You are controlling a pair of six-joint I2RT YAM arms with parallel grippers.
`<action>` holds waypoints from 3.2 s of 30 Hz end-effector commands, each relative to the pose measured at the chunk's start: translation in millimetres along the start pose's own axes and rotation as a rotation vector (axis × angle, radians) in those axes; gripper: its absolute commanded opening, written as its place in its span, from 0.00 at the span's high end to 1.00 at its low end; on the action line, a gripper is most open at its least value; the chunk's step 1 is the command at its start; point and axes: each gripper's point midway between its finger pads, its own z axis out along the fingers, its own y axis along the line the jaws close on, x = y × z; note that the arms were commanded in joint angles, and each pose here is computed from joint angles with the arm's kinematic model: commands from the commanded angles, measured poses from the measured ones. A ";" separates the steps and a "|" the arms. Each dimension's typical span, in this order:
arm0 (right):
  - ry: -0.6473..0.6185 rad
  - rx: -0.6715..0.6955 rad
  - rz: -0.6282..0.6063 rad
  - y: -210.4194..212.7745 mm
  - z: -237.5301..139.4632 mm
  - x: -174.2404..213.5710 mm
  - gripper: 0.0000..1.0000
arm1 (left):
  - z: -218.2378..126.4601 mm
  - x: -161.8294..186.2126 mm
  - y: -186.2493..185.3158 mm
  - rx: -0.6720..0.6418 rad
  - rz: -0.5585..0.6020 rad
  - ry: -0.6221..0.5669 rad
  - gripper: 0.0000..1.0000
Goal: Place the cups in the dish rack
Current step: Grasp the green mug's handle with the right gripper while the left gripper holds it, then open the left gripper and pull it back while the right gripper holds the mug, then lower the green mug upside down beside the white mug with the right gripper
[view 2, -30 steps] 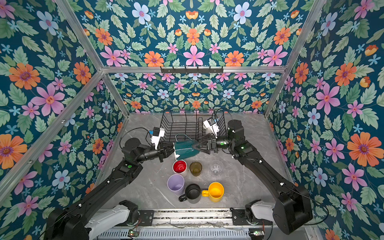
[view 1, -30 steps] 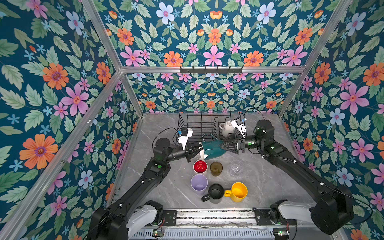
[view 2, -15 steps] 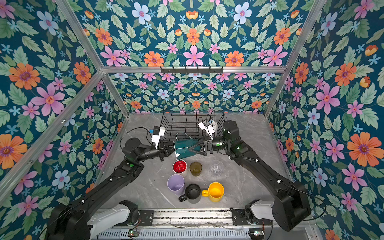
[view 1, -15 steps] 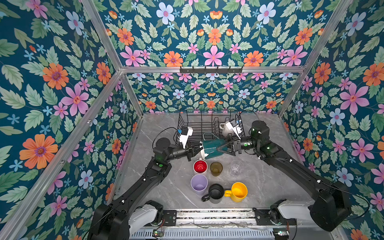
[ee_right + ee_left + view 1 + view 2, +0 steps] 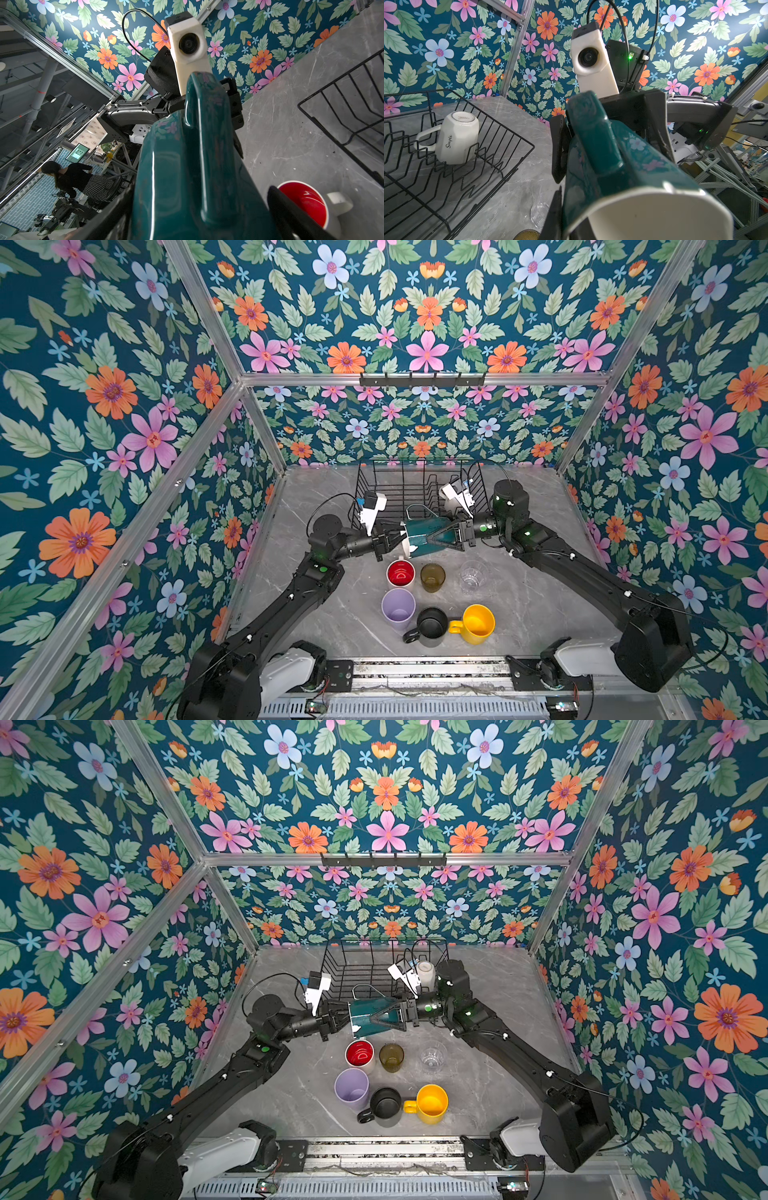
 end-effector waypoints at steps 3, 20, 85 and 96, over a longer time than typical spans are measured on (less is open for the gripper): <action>0.001 -0.021 -0.030 3.6 6.9 -3.3 0.05 | -1.0 -20.4 -16.3 0.057 0.077 -0.058 1.00; 0.013 -0.030 -0.023 1.6 10.0 -2.4 0.52 | 2.6 -16.8 -14.9 0.081 0.047 -0.034 1.00; 0.195 1.134 -0.059 -155.4 -103.8 -60.9 1.00 | -155.8 -31.7 99.6 -1.148 -0.056 -0.316 0.00; 0.378 1.224 -0.049 -214.1 -90.2 -56.1 1.00 | -163.5 -31.8 93.2 -1.161 -0.049 -0.325 0.00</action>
